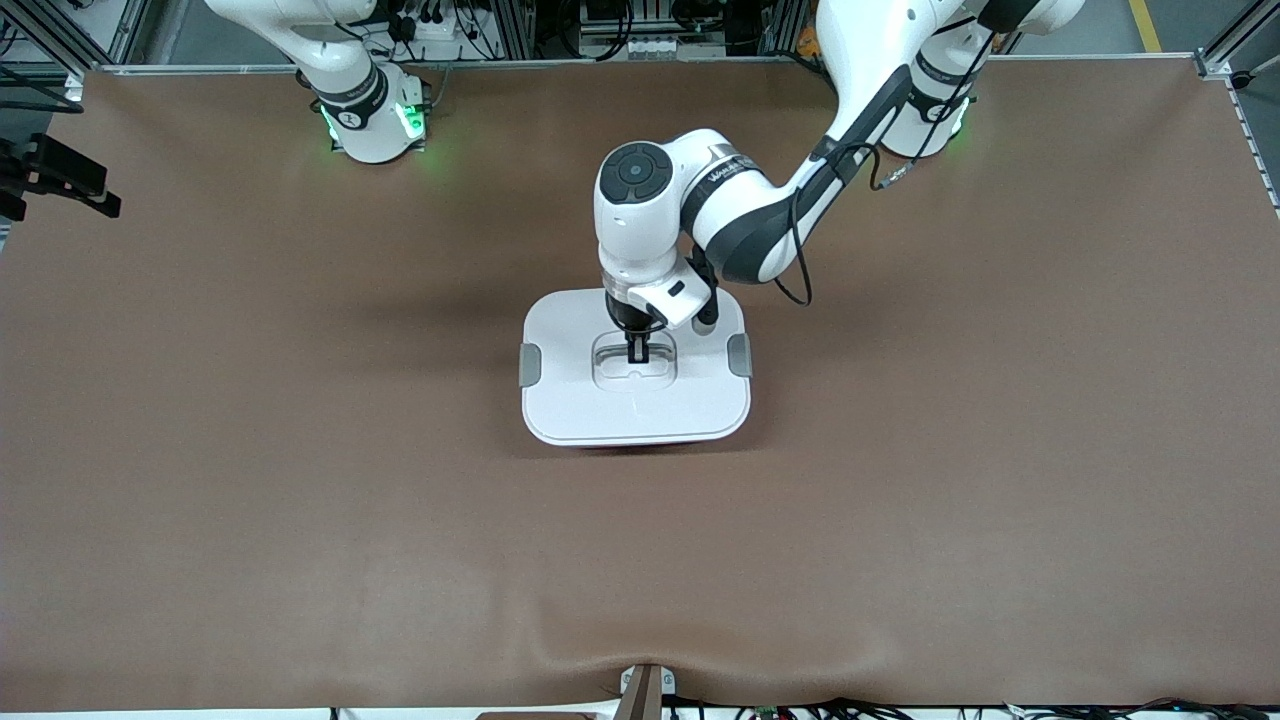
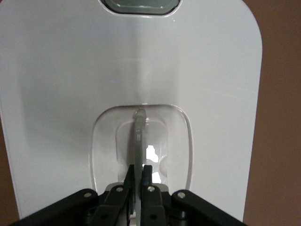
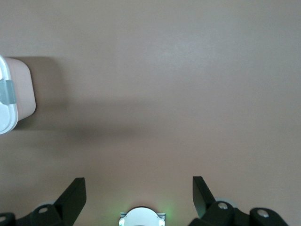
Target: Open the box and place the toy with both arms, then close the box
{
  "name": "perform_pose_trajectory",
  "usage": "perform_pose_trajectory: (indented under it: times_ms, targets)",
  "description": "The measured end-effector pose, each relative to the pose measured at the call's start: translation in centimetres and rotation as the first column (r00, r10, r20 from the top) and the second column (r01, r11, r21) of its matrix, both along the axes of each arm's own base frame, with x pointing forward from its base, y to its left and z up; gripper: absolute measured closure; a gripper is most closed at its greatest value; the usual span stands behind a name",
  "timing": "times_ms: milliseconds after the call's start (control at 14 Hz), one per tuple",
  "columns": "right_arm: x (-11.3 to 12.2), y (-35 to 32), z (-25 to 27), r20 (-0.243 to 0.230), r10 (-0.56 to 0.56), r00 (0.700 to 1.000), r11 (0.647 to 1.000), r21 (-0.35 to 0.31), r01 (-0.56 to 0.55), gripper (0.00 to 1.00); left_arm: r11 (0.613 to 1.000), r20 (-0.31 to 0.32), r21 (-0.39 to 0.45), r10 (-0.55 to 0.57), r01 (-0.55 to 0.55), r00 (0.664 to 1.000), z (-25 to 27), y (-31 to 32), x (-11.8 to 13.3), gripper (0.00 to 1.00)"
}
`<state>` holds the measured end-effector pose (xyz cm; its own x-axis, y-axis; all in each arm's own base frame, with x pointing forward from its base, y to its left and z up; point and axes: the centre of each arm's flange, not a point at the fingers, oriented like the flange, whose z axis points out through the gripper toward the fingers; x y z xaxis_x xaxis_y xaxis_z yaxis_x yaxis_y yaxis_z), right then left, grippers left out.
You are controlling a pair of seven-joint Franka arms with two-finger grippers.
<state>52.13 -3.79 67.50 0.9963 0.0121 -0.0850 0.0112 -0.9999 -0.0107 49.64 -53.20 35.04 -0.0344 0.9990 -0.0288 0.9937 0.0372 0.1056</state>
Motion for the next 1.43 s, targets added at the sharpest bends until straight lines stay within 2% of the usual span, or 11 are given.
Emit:
perform_pose_trajectory:
  times_ms: [1426]
  targets:
    - [0.24, -0.41, 0.04, 0.019, 0.000, 1.000, 1.000, -0.010, 0.000, 0.00, 1.000, -0.002, 0.006, 0.030, -0.030, 1.000, -0.40, -0.19, -0.30, 0.93]
